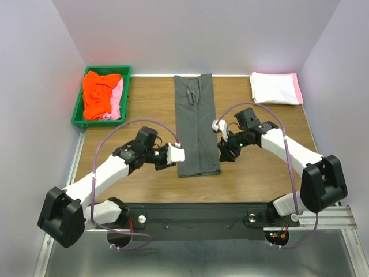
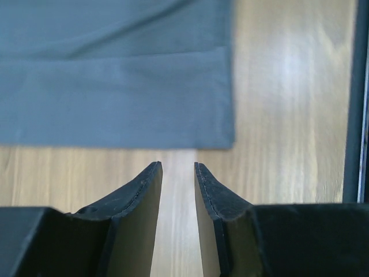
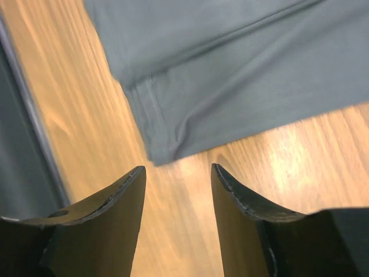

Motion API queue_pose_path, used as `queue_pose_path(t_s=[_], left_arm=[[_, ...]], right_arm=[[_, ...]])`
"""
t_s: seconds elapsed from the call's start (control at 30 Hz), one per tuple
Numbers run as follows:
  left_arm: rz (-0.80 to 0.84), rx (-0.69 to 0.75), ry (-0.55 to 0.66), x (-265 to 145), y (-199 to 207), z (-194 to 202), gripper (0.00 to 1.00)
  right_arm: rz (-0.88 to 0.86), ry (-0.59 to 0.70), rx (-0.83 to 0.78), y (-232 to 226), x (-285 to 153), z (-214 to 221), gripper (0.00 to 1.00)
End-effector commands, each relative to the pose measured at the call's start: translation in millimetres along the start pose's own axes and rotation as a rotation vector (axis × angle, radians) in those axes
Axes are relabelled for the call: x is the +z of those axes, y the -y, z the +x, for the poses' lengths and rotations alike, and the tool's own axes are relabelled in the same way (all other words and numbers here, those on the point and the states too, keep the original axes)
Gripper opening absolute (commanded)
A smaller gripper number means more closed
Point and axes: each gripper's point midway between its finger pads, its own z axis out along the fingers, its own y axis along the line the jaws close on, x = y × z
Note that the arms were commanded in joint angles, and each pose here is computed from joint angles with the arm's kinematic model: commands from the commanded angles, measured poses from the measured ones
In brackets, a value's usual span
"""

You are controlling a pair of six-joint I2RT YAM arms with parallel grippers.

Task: Fold and stack the t-shirts
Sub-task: Fold the tshirt

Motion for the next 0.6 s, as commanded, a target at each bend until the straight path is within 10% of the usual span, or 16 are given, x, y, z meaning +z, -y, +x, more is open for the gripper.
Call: queue_pose_path(t_s=[0.0,0.57], left_arm=[[-0.036,0.256,0.019,12,1,-8,0.4],[0.111,0.29,-0.102,71,26,23,0.56]], right_arm=[[0.054,-0.03,-0.322,8,14,17,0.57],[0.057,-0.068,-0.605,-14,63,37,0.6]])
